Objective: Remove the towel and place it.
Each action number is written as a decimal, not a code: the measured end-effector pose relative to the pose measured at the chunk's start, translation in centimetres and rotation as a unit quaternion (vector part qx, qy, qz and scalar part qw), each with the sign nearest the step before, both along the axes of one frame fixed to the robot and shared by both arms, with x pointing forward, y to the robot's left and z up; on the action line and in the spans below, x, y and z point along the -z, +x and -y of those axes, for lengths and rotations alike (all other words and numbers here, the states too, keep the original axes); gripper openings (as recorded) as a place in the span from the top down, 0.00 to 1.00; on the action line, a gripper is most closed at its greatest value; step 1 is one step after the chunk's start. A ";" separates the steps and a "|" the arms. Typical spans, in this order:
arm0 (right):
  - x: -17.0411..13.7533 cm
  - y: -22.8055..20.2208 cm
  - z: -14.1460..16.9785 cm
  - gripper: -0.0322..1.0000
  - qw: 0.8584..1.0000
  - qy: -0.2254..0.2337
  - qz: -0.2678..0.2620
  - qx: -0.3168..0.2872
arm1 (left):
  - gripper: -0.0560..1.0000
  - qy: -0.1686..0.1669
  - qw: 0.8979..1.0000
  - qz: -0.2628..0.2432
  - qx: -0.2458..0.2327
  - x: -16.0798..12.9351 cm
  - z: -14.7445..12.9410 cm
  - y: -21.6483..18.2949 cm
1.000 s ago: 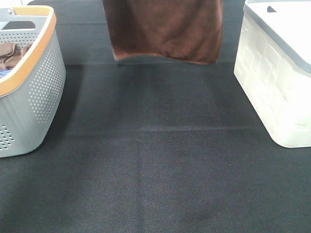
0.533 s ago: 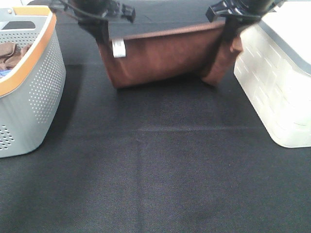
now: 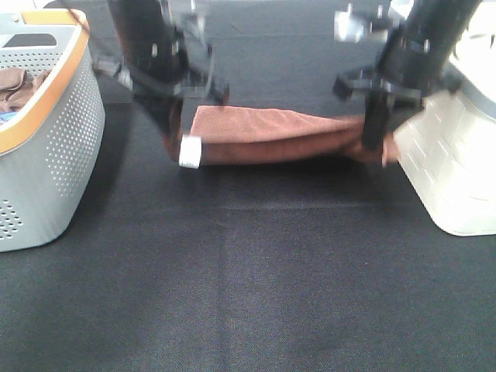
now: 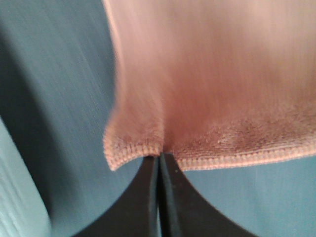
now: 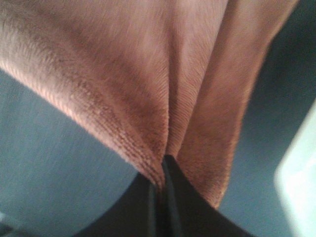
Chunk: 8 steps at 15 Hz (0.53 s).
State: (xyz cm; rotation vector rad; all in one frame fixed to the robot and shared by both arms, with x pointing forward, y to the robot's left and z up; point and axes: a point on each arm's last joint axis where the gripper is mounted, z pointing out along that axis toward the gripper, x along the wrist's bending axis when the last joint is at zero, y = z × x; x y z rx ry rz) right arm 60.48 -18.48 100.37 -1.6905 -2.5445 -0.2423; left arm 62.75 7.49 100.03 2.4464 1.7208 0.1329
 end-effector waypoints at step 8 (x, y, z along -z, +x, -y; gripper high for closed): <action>5.7 -3.7 0.4 0.94 0.995 0.010 -0.092 0.024 | 0.95 0.040 0.992 -0.121 0.011 5.8 -0.3 -4.9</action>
